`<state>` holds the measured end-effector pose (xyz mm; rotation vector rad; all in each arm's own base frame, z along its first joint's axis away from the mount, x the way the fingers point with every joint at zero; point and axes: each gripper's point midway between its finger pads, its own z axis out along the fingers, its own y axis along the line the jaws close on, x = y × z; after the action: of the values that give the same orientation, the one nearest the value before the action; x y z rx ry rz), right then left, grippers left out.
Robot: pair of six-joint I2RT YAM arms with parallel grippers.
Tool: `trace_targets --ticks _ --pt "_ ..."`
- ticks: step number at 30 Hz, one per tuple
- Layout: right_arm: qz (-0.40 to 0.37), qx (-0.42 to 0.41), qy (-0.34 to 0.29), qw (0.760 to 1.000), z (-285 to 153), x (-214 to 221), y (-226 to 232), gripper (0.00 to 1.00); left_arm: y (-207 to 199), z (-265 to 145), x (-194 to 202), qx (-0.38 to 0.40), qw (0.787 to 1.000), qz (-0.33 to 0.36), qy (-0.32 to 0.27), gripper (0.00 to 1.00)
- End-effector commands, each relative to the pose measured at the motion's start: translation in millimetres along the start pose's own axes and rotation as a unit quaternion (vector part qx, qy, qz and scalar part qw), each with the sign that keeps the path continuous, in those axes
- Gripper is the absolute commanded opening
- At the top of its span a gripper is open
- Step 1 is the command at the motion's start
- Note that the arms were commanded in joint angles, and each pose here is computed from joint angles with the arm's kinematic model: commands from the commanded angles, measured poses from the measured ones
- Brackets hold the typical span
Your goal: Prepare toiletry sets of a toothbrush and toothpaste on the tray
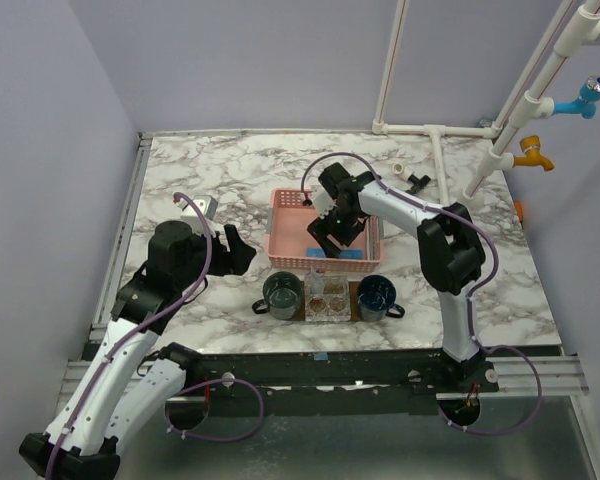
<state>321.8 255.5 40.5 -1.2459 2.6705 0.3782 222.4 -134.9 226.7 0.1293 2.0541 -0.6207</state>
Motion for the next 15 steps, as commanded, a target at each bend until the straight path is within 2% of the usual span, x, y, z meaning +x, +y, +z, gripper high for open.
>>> trace_targets --ticks 1,5,7,9,10,11,15 --pt "0.005 0.012 0.021 1.0 13 8 -5 0.73 -6 -1 -2 0.013 1.0 0.002 0.0 0.77" --pt "0.008 0.025 0.007 1.0 9 2 -9 0.61 -5 0 -2 0.011 1.0 0.002 0.0 0.77" --pt "0.009 0.034 -0.004 0.999 5 -2 -11 0.52 -5 0 -2 0.01 1.0 0.002 0.001 0.77" --pt "0.009 0.039 -0.013 0.999 1 -6 -12 0.37 -5 0 -3 0.01 1.0 0.002 0.001 0.77" --pt "0.01 0.044 -0.02 0.999 -2 -8 -13 0.27 -5 0 -3 0.009 1.0 0.002 0.001 0.77" --pt "0.011 0.052 -0.027 0.998 -5 -11 -15 0.21 -5 1 -3 0.009 1.0 0.002 0.001 0.77" --pt "0.014 0.072 -0.054 0.996 -16 -21 -20 0.17 -3 1 -2 0.005 1.0 0.002 0.001 0.77"
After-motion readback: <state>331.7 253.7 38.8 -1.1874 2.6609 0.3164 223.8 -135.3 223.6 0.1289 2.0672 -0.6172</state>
